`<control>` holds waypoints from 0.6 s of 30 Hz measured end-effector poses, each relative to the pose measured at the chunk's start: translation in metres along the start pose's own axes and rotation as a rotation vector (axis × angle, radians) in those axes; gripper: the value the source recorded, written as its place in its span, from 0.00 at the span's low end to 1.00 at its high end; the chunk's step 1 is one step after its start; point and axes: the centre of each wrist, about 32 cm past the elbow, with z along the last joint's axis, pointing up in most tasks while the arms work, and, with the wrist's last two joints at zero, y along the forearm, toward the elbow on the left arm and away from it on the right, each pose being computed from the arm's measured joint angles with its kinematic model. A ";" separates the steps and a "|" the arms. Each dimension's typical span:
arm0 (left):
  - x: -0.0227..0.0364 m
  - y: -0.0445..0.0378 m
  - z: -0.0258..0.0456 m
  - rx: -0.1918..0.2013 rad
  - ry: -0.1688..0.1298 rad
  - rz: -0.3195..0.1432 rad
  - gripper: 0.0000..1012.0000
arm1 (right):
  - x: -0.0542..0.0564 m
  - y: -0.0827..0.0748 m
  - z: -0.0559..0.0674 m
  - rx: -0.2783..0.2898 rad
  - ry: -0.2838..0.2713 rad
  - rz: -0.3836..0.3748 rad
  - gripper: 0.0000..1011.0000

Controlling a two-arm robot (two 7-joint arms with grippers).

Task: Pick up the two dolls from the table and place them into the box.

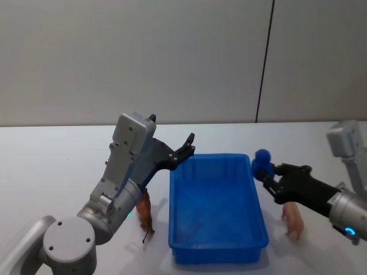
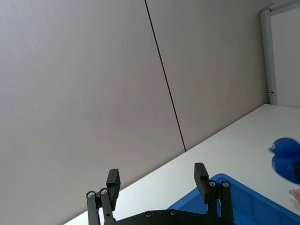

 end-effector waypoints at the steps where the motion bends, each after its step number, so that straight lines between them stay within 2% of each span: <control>1: 0.0000 0.0000 0.0000 0.000 0.000 0.000 0.99 | -0.002 0.005 0.001 -0.005 0.001 0.015 0.21; 2: 0.0000 0.0000 0.0000 0.000 0.000 0.000 0.99 | -0.002 0.005 0.001 -0.005 0.001 0.015 0.21; 5: 0.0000 0.0000 0.0000 0.000 0.000 0.000 0.99 | -0.004 0.013 0.002 -0.017 0.004 0.040 0.31; 7: 0.0000 0.0000 0.0000 0.000 0.000 0.000 0.99 | -0.006 0.018 0.003 -0.026 0.005 0.053 0.34; 12: 0.0000 0.0000 0.0000 0.000 0.000 0.000 0.99 | -0.009 0.028 0.003 -0.043 0.010 0.073 0.53; 15: 0.0000 0.0000 0.0000 0.000 0.000 0.000 0.99 | -0.010 0.031 0.003 -0.048 0.010 0.078 0.59; 16: 0.0000 0.0000 0.0000 0.000 0.000 0.000 0.99 | -0.010 0.033 0.003 -0.050 0.011 0.079 0.66; 18: 0.0000 0.0000 0.0000 0.000 0.000 0.000 0.99 | -0.010 0.034 0.003 -0.052 0.011 0.080 0.71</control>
